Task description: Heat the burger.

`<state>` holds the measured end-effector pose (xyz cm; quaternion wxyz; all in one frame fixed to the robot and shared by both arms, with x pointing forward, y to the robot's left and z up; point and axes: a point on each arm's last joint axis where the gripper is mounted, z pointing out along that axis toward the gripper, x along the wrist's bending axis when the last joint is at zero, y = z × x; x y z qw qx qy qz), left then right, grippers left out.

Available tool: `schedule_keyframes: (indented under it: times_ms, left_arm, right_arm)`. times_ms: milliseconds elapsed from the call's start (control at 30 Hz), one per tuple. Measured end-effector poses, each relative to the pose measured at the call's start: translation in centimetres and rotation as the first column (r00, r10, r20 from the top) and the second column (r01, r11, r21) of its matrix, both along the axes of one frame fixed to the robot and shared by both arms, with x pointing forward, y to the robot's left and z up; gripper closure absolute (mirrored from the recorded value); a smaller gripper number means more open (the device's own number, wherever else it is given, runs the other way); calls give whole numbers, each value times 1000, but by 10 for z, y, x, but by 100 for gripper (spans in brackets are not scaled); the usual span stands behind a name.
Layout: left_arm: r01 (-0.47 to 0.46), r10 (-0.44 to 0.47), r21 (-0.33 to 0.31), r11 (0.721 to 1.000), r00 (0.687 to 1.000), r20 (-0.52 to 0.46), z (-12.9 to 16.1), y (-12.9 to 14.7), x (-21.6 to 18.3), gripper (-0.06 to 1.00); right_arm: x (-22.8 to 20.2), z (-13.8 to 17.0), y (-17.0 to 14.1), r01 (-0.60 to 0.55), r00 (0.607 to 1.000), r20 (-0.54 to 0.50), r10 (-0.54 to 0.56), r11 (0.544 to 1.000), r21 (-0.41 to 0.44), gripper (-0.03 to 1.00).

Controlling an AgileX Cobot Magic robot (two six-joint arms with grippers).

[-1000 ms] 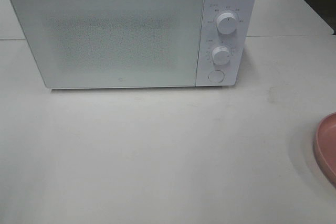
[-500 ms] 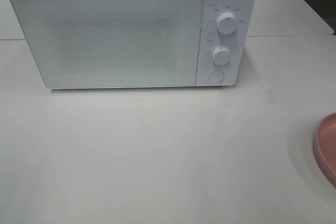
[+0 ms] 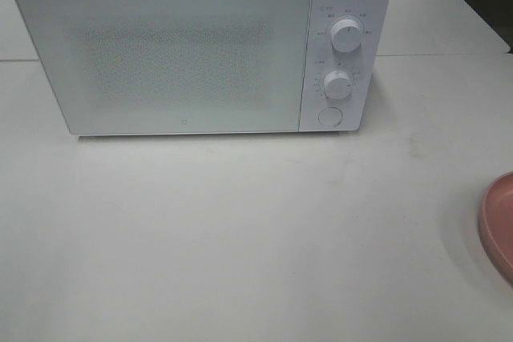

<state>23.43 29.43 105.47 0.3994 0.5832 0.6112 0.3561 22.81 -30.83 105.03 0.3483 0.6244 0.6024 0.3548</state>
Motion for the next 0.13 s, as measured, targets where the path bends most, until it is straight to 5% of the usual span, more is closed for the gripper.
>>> schedule_keyframes:
  times_ms: [133]
  left_arm:
    - [0,0,0,1000,1000,0,0,0,0,-5]
  right_arm:
    - [0,0,0,0,1000,0,0,1000,0,21]
